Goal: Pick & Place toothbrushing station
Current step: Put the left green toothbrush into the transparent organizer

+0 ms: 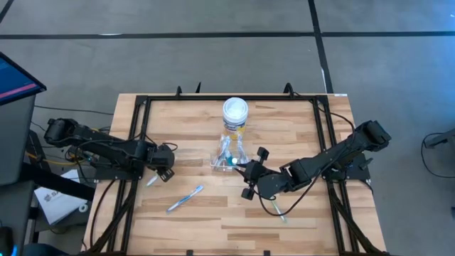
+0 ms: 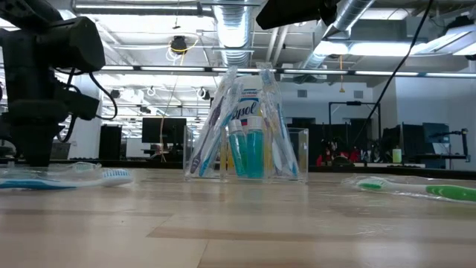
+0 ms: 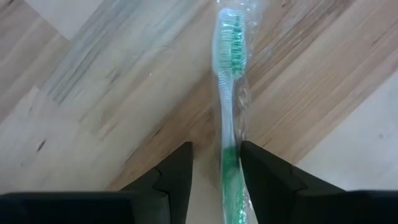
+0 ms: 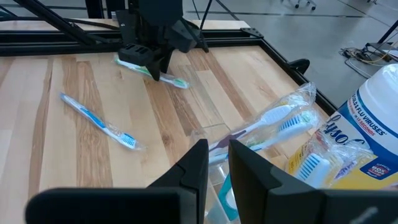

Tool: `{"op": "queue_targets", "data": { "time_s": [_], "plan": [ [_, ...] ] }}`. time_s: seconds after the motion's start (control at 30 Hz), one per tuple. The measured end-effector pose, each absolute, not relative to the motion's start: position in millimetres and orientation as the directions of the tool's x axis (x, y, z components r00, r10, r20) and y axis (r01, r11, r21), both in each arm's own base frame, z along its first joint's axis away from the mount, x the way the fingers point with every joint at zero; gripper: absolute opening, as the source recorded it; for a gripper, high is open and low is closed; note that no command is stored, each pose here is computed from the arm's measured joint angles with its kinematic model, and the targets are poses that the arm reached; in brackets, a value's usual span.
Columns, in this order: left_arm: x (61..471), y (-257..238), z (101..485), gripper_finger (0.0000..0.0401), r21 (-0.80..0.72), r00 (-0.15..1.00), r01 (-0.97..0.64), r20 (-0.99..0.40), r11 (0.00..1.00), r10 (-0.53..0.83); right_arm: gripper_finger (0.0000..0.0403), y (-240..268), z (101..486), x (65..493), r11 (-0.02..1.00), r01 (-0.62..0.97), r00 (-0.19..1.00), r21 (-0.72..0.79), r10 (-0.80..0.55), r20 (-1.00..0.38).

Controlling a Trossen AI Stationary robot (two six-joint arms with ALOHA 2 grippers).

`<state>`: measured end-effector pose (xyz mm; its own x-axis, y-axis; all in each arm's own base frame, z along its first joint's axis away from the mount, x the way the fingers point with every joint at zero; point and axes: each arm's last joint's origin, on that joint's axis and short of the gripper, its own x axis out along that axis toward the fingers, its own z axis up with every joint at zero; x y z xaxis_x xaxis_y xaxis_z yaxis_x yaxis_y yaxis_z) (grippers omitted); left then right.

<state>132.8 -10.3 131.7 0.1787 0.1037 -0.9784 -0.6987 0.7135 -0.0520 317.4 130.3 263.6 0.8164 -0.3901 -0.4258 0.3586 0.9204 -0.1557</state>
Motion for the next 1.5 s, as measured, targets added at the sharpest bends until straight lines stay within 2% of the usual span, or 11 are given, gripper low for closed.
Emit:
{"op": "queue_targets", "data": {
  "time_s": [0.47,1.2,1.37,1.5],
  "plan": [
    [134.0,-10.3,131.4,0.001,-0.063,0.192,-0.698,-0.976,0.713,0.102,0.0054,130.3,263.6,317.4,0.92,0.359,0.816,-0.156,-0.39,-0.426],
    [152.5,-13.2,154.3,0.0001,-0.148,0.348,-0.64,-0.931,0.754,0.113,0.0054,130.2,263.6,317.5,0.92,0.359,0.816,-0.156,-0.39,-0.426],
    [153.2,-17.0,162.6,0.0001,-0.199,0.435,-0.601,-0.894,0.774,0.108,0.0054,130.3,263.7,317.6,0.92,0.359,0.817,-0.154,-0.39,-0.424],
    [153.3,-22.0,174.9,0.0001,-0.264,0.552,-0.54,-0.828,0.8,0.1,0.0054,130.3,263.6,317.6,0.919,0.374,0.817,-0.125,-0.39,-0.425]
  ]
}}
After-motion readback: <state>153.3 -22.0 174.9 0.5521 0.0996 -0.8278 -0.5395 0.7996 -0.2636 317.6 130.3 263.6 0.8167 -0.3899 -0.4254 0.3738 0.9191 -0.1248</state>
